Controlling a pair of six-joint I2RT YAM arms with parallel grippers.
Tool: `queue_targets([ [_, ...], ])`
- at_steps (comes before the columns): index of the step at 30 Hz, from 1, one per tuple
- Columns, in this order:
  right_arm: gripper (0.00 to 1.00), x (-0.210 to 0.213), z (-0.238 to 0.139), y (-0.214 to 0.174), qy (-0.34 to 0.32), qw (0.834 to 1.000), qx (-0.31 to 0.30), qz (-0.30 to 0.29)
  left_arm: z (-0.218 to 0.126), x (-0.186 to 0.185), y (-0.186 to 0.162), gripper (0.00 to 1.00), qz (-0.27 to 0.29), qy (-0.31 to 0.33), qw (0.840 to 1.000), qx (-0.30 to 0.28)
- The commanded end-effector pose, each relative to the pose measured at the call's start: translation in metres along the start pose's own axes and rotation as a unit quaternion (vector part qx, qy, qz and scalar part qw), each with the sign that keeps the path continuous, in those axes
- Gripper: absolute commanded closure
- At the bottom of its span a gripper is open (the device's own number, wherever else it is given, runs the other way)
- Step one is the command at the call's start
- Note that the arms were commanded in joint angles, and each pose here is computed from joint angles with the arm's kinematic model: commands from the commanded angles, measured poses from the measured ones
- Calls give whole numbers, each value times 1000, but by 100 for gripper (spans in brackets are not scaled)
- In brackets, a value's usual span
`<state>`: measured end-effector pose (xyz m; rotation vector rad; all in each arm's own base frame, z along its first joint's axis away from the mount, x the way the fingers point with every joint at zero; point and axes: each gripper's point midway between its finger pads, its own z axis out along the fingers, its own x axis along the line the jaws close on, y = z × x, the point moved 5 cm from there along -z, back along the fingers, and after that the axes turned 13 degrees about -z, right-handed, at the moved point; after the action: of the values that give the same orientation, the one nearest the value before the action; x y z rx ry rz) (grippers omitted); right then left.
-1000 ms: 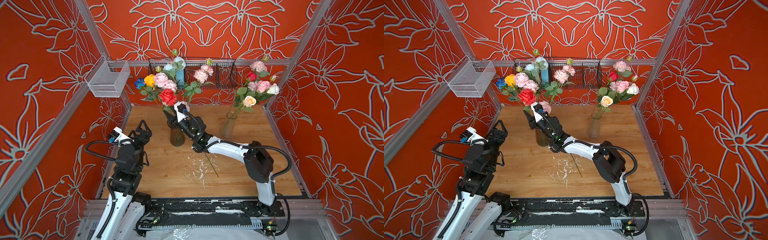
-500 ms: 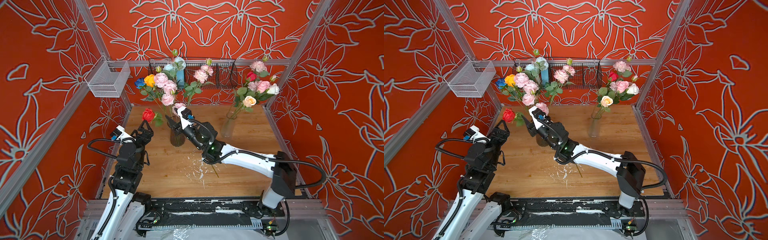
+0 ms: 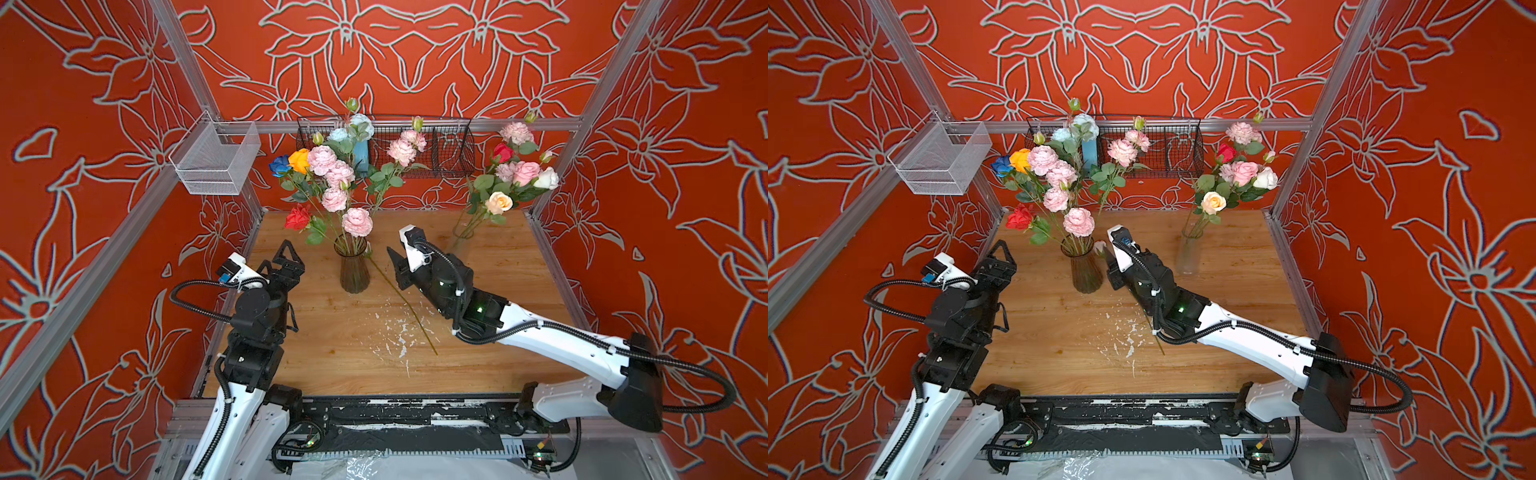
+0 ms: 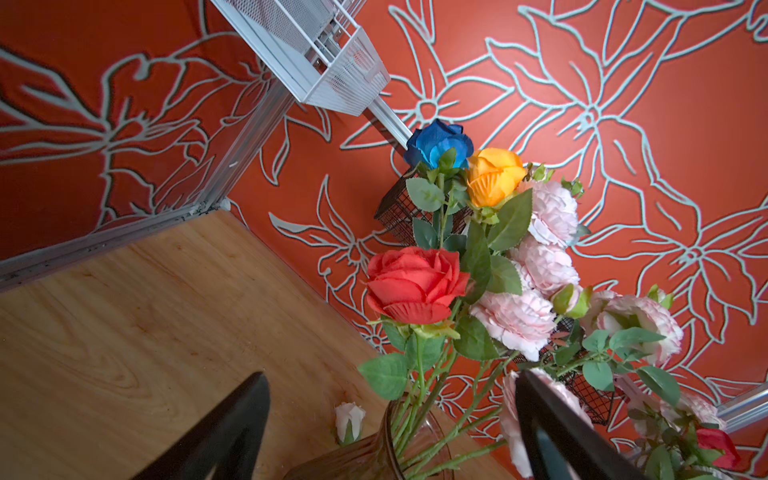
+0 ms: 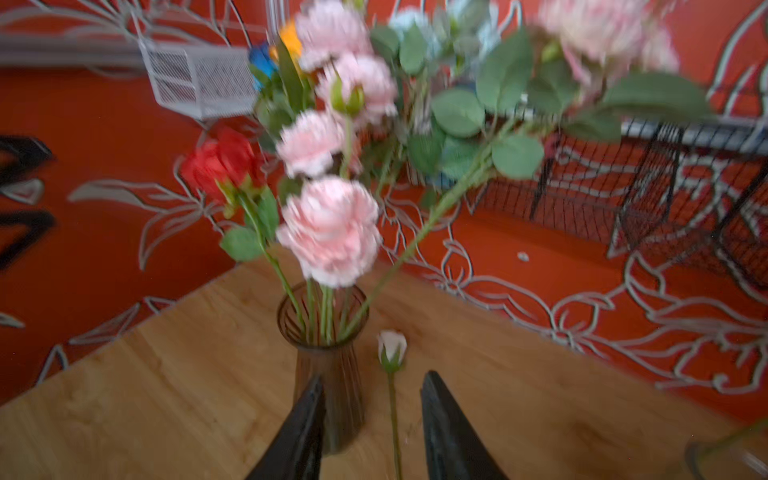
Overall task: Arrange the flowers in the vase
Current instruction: 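Move the right gripper to the table and close on the white rose stem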
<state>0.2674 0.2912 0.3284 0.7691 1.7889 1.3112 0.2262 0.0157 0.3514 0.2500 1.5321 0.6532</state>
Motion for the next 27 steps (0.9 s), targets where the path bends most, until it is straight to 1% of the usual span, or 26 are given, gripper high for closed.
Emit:
queue_targets([
  [1,61,-7,3,-75,27,989,139,46,-2,-5,11,8,0,1,1000,-23],
  [4,59,-10,15,-112,56,972,216,67,0,-7,4,8,-18,-7,1000,2],
  [6,58,-10,23,-130,65,963,252,70,3,-8,-4,8,-33,-15,999,27],
  [8,57,-7,37,-147,84,954,279,72,5,-12,-12,8,-46,-27,997,54],
  [10,56,-8,53,-159,95,948,292,81,7,-14,-18,8,-50,-36,995,73],
  [11,56,-5,62,-165,111,944,299,84,8,-15,-20,8,-52,-37,995,81],
  [13,56,-2,81,-174,126,935,320,80,10,-15,-22,8,-49,-36,994,88],
  [16,60,5,109,-185,138,925,349,67,10,-16,-22,8,-44,-36,994,89],
  [17,62,7,118,-189,141,922,355,63,10,-16,-21,8,-43,-37,995,86],
  [19,64,7,134,-195,126,924,356,63,11,-14,-23,8,-43,-34,995,85],
  [24,64,14,163,-204,134,921,363,45,15,-14,-28,8,-43,-29,994,98],
  [27,64,20,175,-209,147,916,371,41,16,-13,-28,8,-42,-28,994,100],
])
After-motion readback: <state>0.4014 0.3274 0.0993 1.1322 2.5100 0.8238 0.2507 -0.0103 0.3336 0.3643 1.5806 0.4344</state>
